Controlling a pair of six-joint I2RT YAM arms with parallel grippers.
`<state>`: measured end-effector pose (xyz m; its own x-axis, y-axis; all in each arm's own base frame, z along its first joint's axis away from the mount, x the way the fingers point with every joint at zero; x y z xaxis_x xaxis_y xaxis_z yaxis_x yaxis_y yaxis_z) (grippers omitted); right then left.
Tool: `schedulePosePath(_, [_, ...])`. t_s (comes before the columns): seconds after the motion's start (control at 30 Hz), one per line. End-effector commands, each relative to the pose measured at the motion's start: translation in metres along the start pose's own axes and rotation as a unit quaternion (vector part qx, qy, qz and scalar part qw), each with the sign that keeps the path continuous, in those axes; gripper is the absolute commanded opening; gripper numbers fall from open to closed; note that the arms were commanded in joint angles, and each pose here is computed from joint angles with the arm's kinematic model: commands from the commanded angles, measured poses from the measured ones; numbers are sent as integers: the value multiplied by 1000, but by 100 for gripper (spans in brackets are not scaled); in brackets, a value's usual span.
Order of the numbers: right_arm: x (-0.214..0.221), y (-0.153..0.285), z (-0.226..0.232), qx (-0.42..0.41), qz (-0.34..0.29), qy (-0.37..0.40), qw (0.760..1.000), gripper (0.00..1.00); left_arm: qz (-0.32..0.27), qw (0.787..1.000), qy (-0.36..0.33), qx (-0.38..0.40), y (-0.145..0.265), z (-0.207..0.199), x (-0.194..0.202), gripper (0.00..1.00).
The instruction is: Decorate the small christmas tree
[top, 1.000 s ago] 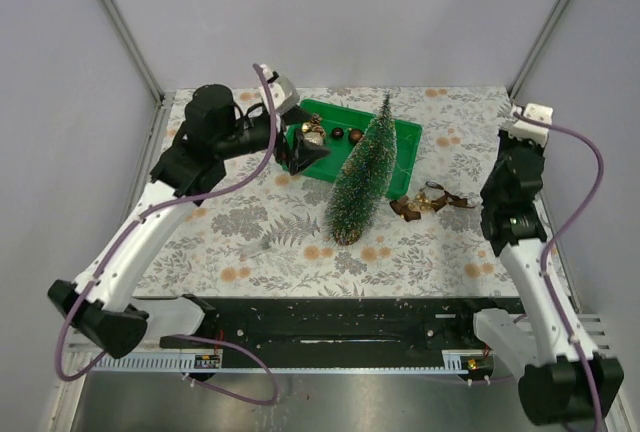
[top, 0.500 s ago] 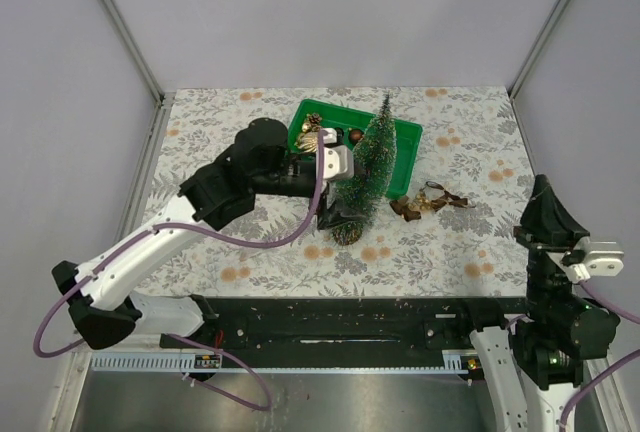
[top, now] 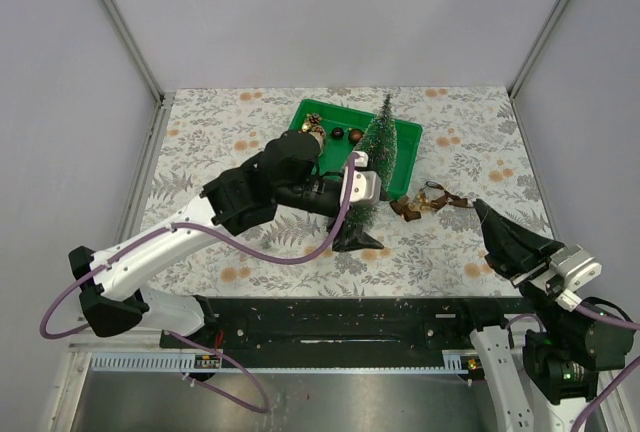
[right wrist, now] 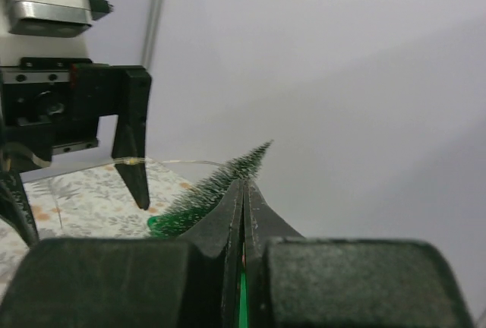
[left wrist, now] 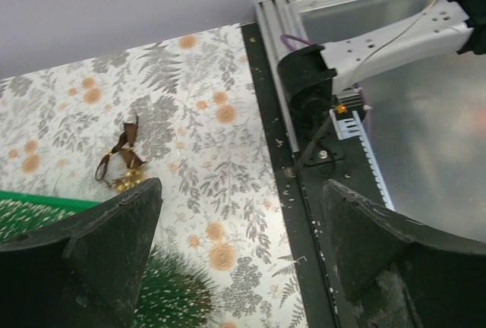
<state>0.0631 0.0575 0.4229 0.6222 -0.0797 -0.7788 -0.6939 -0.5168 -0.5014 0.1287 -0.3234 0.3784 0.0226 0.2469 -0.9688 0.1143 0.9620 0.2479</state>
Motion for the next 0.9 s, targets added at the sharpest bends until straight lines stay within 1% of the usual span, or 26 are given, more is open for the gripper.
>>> schedulePosePath(0.0, [-16, -10, 17, -87, -23, -53, 995, 0, -43, 998, -28, 37, 8, -19, -34, 91])
schedulePosePath(0.17, [-18, -19, 22, -117, -34, -95, 988, 0, -46, 997, -23, 62, 10, -36, -38, 90])
schedulePosePath(0.2, [-21, -21, 21, -119, -46, -98, 987, 0, -46, 997, -23, 65, 10, -38, -38, 90])
schedulePosePath(0.33, [-23, -28, 23, -133, -60, -125, 981, 0, -46, 997, -15, 68, 10, -40, -38, 84])
schedulePosePath(0.43, [-23, -33, 23, -145, -61, -143, 977, 0, -49, 996, -13, 75, 11, -42, -40, 83])
schedulePosePath(0.6, [-23, -40, 22, -153, -69, -150, 974, 0, -44, 995, -1, 92, 9, -48, -36, 84])
schedulePosePath(0.73, [-22, -45, 21, -159, -68, -149, 974, 0, -46, 994, -1, 101, 8, -50, -37, 75])
schedulePosePath(0.87, [-19, -51, 19, -163, -67, -150, 973, 0, -45, 992, 5, 117, 7, -55, -36, 75])
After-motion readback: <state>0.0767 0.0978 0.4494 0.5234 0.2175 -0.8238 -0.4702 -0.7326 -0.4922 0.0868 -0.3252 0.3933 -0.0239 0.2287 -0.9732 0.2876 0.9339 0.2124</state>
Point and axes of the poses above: each gripper's point midway between its finger pads, its own y axis back along the fingers, its own z axis along the line the jaws close on, x = y × z, the point moved 6 cm from there along y, back along the fingers, and after that the axes turned 8 degrees about y, right-handed, at the moved point
